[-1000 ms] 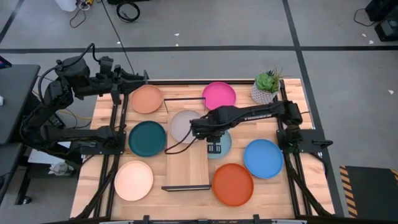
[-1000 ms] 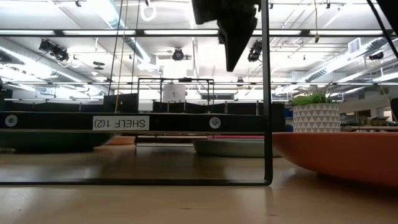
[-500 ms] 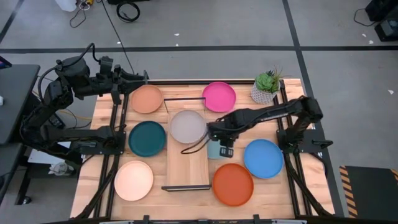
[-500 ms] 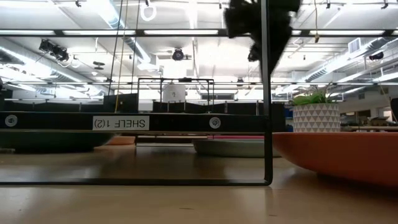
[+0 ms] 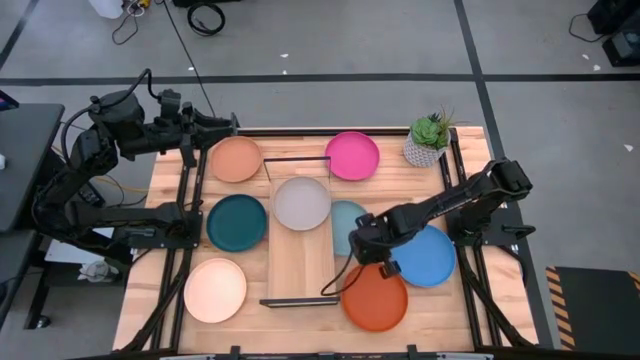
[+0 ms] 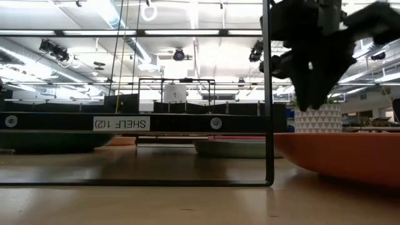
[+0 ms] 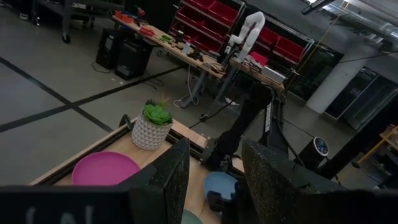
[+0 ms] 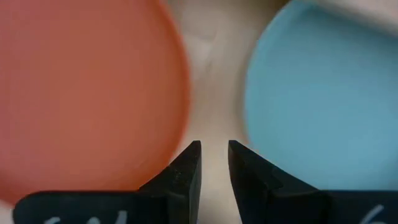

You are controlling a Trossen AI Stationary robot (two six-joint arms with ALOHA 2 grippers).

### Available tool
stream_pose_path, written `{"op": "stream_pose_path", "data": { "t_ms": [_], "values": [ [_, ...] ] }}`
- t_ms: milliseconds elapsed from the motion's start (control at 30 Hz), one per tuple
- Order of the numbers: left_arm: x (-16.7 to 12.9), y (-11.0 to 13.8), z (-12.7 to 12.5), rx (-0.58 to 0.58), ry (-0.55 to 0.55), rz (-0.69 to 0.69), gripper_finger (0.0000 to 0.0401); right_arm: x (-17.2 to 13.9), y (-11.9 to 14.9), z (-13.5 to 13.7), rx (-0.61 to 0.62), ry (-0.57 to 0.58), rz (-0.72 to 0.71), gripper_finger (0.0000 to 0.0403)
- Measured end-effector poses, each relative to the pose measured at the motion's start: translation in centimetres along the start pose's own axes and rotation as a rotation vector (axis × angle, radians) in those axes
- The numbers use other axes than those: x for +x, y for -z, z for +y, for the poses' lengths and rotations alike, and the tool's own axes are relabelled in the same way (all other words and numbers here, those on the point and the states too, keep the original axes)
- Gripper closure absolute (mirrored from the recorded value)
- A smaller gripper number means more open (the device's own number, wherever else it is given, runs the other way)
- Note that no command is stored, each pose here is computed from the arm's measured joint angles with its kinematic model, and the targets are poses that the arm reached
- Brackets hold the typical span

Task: Place and stack plates onto a shelf
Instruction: Stack the light blue plate on top of the gray plate on the shelf

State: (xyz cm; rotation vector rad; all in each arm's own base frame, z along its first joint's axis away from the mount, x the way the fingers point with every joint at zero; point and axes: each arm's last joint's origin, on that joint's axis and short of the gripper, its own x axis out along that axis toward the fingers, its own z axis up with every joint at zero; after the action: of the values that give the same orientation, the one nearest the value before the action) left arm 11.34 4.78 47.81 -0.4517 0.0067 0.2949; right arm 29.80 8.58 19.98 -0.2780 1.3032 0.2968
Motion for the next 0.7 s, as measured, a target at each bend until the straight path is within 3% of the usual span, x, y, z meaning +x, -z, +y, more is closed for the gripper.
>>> {"op": "stream_pose_path", "data": {
  "t_ms": [100, 700],
  "values": [
    [0.0, 0.0, 0.0, 0.0, 0.0, 0.0, 0.0245, 0.5, 0.2, 0.0, -0.042, 0.055, -0.009, 0.0317],
    [0.0, -0.1, 0.1, 0.0, -0.042, -0.019, 0.0245, 4.1, 3.1, -0.2, -0.131, 0.114, 0.011, 0.0317]
  ]
}}
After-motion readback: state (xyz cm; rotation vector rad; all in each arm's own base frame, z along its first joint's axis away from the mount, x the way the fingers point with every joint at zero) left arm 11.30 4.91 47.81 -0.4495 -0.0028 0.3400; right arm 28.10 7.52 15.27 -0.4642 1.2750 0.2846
